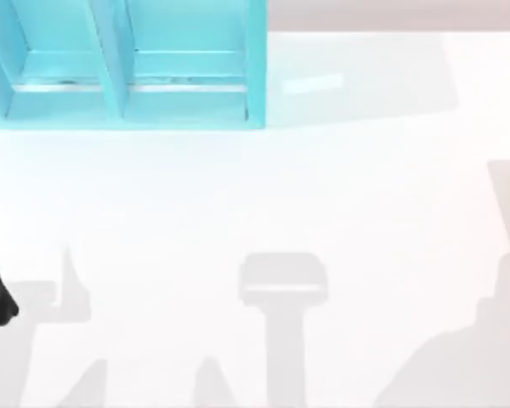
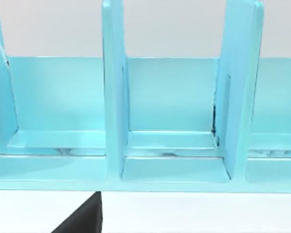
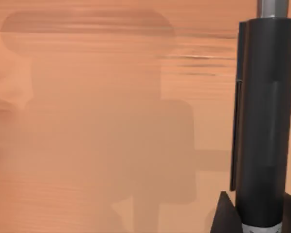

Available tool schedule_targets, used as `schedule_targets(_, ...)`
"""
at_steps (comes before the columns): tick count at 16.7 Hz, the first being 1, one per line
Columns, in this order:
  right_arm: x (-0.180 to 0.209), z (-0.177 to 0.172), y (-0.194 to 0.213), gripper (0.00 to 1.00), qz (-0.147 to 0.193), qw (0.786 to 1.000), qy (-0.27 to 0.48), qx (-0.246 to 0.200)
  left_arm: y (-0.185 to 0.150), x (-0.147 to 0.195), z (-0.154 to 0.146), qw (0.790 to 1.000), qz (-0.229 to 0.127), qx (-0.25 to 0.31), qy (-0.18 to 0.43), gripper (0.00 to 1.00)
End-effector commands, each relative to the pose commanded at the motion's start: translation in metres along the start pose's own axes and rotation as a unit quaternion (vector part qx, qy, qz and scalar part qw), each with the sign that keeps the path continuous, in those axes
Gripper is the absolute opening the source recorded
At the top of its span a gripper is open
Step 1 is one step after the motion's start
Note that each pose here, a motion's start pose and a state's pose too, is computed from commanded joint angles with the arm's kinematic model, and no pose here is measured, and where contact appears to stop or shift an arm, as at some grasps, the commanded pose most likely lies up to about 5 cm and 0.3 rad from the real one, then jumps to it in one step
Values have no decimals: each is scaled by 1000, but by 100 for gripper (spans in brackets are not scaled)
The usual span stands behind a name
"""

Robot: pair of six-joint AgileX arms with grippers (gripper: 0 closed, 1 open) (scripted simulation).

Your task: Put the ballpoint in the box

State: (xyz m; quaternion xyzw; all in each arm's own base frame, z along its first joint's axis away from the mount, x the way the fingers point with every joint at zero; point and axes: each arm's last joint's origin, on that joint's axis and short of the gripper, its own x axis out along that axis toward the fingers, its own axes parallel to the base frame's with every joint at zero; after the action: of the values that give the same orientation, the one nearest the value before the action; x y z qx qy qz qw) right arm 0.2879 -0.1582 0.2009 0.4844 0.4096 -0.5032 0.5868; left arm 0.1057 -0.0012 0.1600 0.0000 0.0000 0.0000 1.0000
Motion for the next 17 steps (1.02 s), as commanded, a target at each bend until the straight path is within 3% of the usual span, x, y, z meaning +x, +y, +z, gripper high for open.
schedule_targets(8,20,-5,-2,0,5,1000,-12,16,0,0,0,1000,0,0,0,100)
schedule_targets(17,20,-5,-2,68,5,1000,-12,16,0,0,0,1000,0,0,0,100)
